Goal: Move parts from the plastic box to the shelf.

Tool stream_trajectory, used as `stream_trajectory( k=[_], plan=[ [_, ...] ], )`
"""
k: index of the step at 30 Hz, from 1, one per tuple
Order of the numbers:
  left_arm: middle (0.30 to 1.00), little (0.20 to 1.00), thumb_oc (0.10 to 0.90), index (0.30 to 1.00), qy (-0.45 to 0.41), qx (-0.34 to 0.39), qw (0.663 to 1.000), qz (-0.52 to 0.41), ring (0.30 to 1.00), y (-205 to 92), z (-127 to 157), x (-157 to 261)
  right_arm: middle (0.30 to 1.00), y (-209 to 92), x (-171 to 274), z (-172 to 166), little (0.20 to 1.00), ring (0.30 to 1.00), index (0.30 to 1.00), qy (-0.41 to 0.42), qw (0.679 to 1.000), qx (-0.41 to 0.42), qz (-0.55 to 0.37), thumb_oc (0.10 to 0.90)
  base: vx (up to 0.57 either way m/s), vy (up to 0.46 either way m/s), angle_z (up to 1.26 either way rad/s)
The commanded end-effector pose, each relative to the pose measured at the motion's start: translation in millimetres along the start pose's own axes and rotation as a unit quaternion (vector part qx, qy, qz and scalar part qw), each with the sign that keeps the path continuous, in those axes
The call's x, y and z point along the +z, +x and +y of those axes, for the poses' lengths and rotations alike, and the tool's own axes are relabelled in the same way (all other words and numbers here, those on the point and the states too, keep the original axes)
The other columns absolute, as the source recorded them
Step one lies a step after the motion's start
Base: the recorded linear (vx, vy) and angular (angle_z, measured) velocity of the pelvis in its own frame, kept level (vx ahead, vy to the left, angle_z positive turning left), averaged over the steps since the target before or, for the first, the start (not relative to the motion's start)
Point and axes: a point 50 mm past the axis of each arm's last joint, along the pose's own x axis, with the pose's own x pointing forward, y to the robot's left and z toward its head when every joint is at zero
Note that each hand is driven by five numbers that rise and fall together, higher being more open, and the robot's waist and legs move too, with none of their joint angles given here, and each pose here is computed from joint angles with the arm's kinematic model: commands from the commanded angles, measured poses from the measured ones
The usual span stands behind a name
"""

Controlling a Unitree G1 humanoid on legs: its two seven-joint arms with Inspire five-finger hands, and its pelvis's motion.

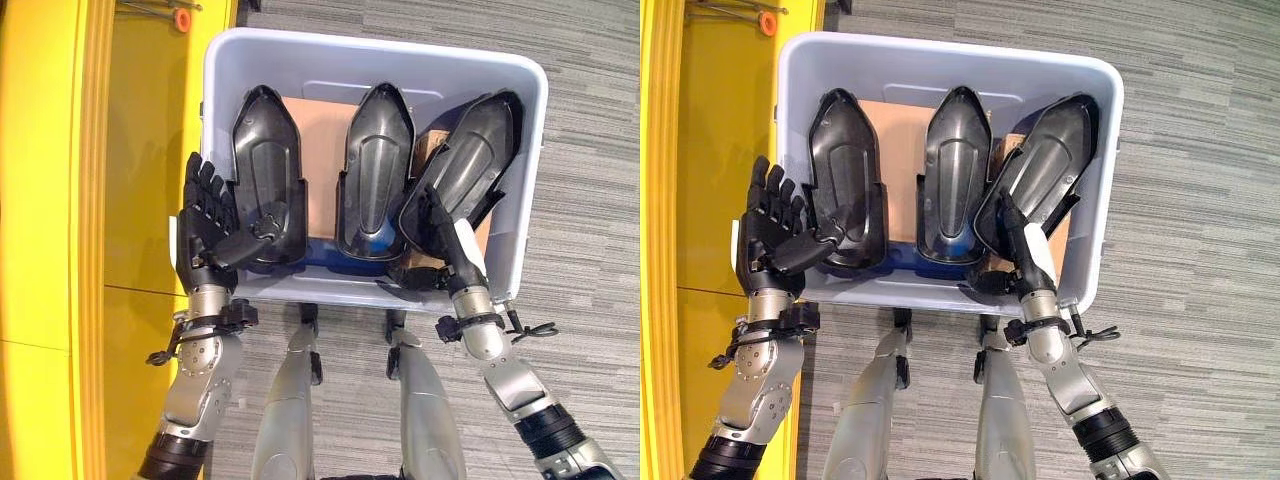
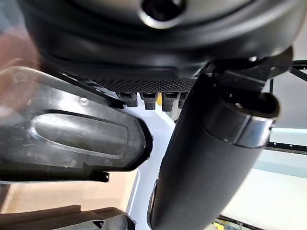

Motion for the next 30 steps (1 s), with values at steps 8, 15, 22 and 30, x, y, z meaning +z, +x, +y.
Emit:
stream_trajectory(
  k=[8, 15, 22, 30],
  plan=[
    [1.0, 1.0, 0.9, 1.0, -0.033, -0.028, 0.989, -0.142, 1.0, -0.4, -10.6, 52.3, 1.0, 14.3, -3.8, -14.8, 1.0, 1.0, 1.0, -0.087, 0.992, -0.088, -0.009, 0.9, 0.03, 0.0, 0.02],
    [1.0, 1.0, 0.9, 1.0, -0.042, -0.035, 0.989, -0.14, 1.0, 0.3, -15.1, 51.1, 1.0, 21.0, -7.0, -4.2, 1.0, 1.0, 1.0, -0.091, 0.992, -0.082, 0.006, 0.9, -0.01, 0.004, 0.01],
    [1.0, 1.0, 0.9, 1.0, -0.044, -0.038, 0.988, -0.142, 1.0, 1.5, -17.1, 51.6, 0.3, 21.6, -9.8, 0.4, 0.3, 0.3, 0.3, -0.103, 0.992, -0.069, 0.012, 0.4, -0.01, 0.0, 0.0],
    [1.0, 1.0, 0.9, 1.0, -0.043, -0.044, 0.988, -0.139, 1.0, 2.5, -20.0, 50.8, 0.3, 19.0, -10.7, 1.1, 0.3, 0.3, 0.3, -0.123, 0.991, -0.053, 0.007, 0.4, 0.01, -0.003, 0.01]
  ],
)
